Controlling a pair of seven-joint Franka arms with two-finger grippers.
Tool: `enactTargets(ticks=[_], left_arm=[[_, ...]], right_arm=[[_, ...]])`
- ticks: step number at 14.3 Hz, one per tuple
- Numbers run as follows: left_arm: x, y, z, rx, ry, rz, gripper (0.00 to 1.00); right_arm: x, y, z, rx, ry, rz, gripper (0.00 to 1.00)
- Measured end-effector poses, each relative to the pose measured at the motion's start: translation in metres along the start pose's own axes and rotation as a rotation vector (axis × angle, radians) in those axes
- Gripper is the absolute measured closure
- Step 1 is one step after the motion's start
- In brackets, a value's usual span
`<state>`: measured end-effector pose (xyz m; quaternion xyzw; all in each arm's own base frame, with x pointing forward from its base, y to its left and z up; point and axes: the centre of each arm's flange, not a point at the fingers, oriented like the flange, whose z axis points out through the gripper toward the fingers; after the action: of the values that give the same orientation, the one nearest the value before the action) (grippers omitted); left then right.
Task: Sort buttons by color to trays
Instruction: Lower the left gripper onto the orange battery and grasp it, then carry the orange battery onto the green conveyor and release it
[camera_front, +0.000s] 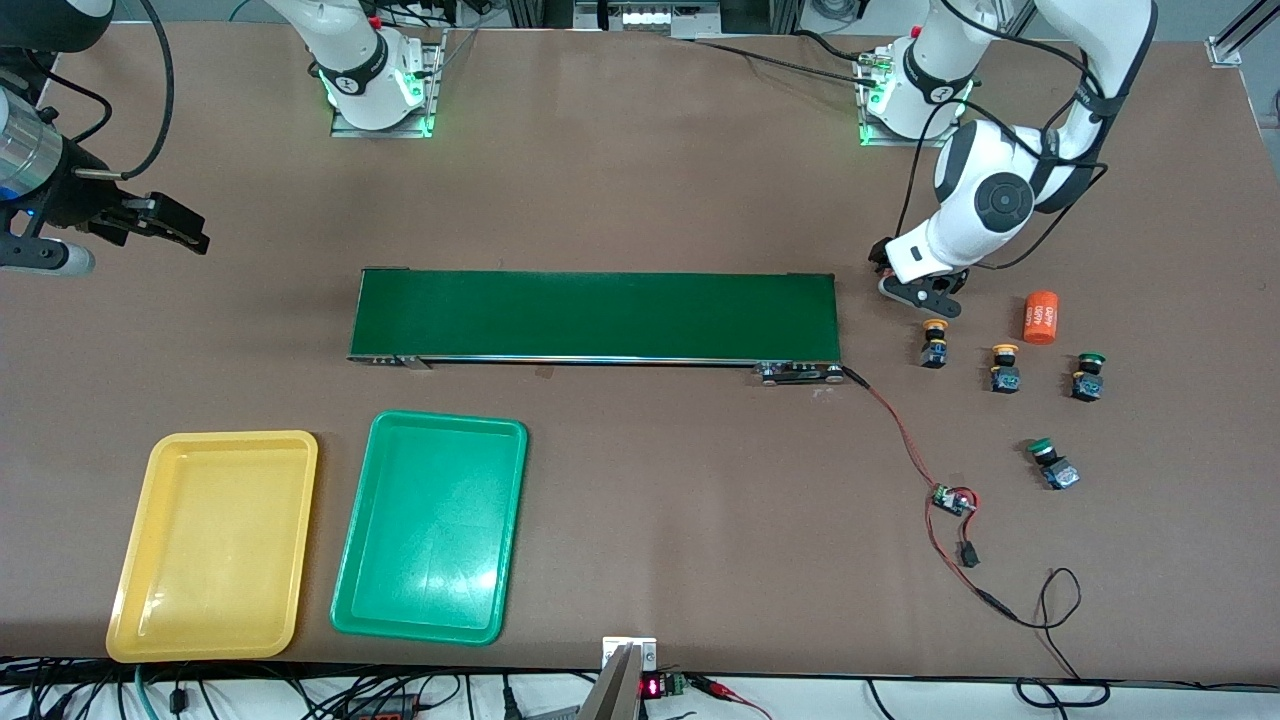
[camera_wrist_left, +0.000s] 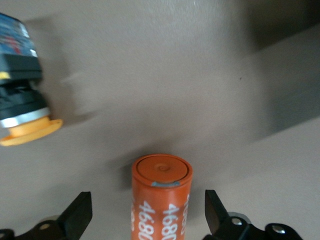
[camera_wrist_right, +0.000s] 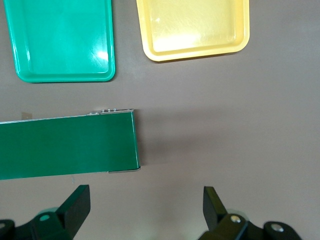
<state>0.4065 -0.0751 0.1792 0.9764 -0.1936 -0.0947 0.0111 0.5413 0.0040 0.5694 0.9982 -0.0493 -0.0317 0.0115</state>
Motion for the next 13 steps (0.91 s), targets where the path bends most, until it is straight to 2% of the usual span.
enactTargets(ticks=[1, 5, 9, 13], left_arm=[[-0.001, 0.000, 0.005, -0.003, -0.007, 0.000, 0.04], [-0.002, 0.000, 0.005, -0.003, -0.009, 0.002, 0.50], [0.006, -0.002, -0.023, 0.007, 0.000, 0.006, 0.51], [0.030, -0.008, -0.083, 0.042, 0.087, 0.090, 0.51]], right_arm=[[0.000, 0.000, 0.000, 0.000, 0.000, 0.000, 0.00], [0.001, 0.000, 0.001, 0.000, -0.001, 0.000, 0.00], [0.002, 0.000, 0.004, 0.000, -0.006, 0.001, 0.00], [0.002, 0.000, 0.004, 0.000, -0.006, 0.001, 0.00]])
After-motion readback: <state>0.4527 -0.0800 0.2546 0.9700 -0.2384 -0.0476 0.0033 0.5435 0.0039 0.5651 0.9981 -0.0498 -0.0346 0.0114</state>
